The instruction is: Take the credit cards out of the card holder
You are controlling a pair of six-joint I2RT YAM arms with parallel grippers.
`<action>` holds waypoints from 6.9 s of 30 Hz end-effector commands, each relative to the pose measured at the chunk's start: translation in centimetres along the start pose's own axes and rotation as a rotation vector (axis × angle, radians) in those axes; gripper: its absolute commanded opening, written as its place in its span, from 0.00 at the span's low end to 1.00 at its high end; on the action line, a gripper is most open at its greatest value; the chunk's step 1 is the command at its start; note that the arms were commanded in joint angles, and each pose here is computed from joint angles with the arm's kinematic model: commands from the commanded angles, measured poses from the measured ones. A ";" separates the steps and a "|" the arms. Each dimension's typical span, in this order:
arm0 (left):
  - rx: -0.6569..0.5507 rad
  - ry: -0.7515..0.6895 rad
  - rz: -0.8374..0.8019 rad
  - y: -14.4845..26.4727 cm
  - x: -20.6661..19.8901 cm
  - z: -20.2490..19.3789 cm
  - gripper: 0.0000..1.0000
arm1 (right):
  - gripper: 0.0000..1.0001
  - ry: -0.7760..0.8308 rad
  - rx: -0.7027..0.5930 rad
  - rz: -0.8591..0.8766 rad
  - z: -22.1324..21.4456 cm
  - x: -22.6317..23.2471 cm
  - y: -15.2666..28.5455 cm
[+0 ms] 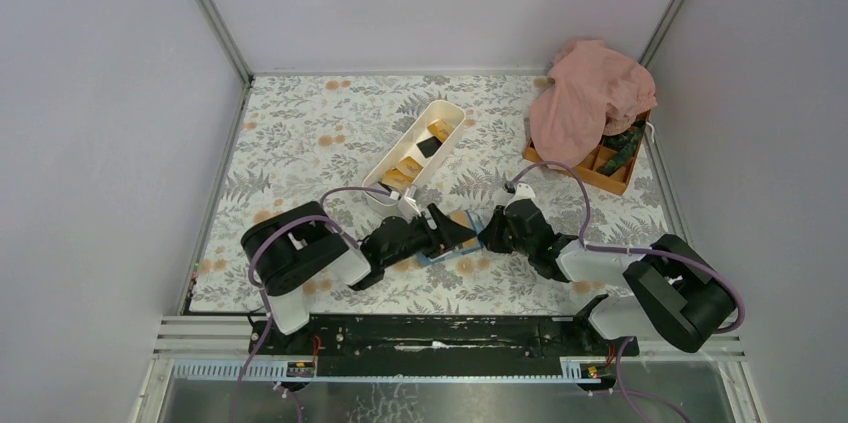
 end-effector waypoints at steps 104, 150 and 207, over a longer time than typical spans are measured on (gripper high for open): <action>0.050 0.050 -0.004 8.5 4.9 -1.1 0.54 | 0.00 -0.036 0.248 -0.004 -3.7 0.3 -2.5; -0.008 0.060 0.073 8.3 6.6 -0.5 0.00 | 0.00 -0.044 0.284 -0.004 -4.5 0.0 -3.2; 0.137 -0.405 -0.147 12.4 -2.1 -0.3 0.00 | 0.43 0.137 0.096 0.514 -0.1 7.2 3.6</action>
Point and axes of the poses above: each gripper's point midway between its finger pads, its own y axis back along the fingers, its own x axis along the line the jaws close on, z = x × y, the point moved 4 cm from there along y, back along the fingers, and after that the axes turned 13 degrees about -y, right-handed, at the moved point
